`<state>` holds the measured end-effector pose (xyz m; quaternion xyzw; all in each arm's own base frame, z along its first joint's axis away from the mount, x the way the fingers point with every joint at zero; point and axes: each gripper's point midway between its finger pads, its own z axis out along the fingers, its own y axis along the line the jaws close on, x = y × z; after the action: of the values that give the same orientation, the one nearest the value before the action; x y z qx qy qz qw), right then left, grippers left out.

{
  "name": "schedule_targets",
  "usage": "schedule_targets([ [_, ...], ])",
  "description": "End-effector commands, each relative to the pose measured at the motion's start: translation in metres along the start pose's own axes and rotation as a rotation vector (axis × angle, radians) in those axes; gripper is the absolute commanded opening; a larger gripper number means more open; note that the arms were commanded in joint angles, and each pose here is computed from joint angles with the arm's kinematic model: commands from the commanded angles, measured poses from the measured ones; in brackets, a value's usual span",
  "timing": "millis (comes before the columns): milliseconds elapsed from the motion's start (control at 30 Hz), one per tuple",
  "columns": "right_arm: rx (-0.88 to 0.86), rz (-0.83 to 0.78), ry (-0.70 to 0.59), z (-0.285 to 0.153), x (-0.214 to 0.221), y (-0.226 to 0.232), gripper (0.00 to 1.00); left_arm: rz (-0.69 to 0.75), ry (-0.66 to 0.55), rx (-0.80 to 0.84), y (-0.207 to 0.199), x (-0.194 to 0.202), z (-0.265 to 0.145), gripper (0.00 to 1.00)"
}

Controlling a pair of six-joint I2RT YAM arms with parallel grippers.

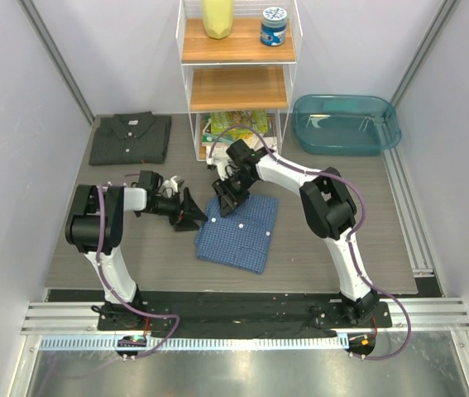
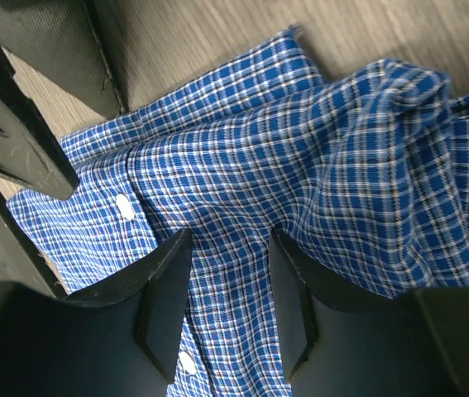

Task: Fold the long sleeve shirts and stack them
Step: Fold the shirt

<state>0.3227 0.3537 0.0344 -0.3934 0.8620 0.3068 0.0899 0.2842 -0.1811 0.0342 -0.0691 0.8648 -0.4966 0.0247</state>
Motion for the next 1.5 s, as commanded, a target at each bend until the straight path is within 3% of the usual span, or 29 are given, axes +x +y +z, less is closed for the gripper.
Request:
schedule_targets([
  [0,0.041,0.016,0.014,0.012,0.004,-0.015,0.48,-0.005,-0.032,-0.166,0.046,-0.002,0.013,0.62],
  [767,0.037,0.016,0.021,0.018,0.008,-0.018,0.48,-0.024,-0.080,-0.173,0.045,-0.018,0.050,0.54],
  [800,0.037,0.019,0.024,0.019,0.009,-0.018,0.48,-0.021,-0.086,-0.171,0.044,-0.020,0.049,0.52],
  [900,0.036,0.019,0.019,0.017,0.007,-0.017,0.48,-0.017,-0.088,-0.168,0.042,-0.021,0.048,0.28],
  [933,0.035,0.019,0.016,0.016,0.006,-0.016,0.48,-0.010,-0.093,-0.176,0.042,-0.024,0.046,0.12],
  [967,0.036,0.017,0.005,0.011,0.003,-0.014,0.49,-0.027,-0.073,-0.197,0.045,-0.019,0.044,0.05],
  [1000,0.039,0.020,-0.003,0.009,0.000,-0.013,0.49,-0.012,-0.067,-0.219,0.043,-0.019,0.039,0.00],
  [1200,0.040,0.118,-0.082,-0.043,-0.008,-0.019,0.67,0.141,-0.045,-0.456,0.055,-0.029,-0.026,0.00],
  [1233,0.029,0.120,-0.119,-0.060,-0.014,-0.012,0.70,0.135,-0.018,-0.503,0.054,-0.020,-0.044,0.00],
  [1300,0.027,0.151,-0.142,-0.078,-0.007,-0.016,0.73,0.223,-0.042,-0.619,0.062,-0.039,-0.082,0.00],
  [1333,0.039,0.167,-0.166,-0.093,-0.004,-0.020,0.74,0.215,0.010,-0.671,0.065,-0.028,-0.096,0.00],
  [1467,0.066,0.176,-0.203,-0.122,0.007,-0.023,0.77,0.311,-0.034,-0.876,0.061,-0.069,-0.187,0.00],
])
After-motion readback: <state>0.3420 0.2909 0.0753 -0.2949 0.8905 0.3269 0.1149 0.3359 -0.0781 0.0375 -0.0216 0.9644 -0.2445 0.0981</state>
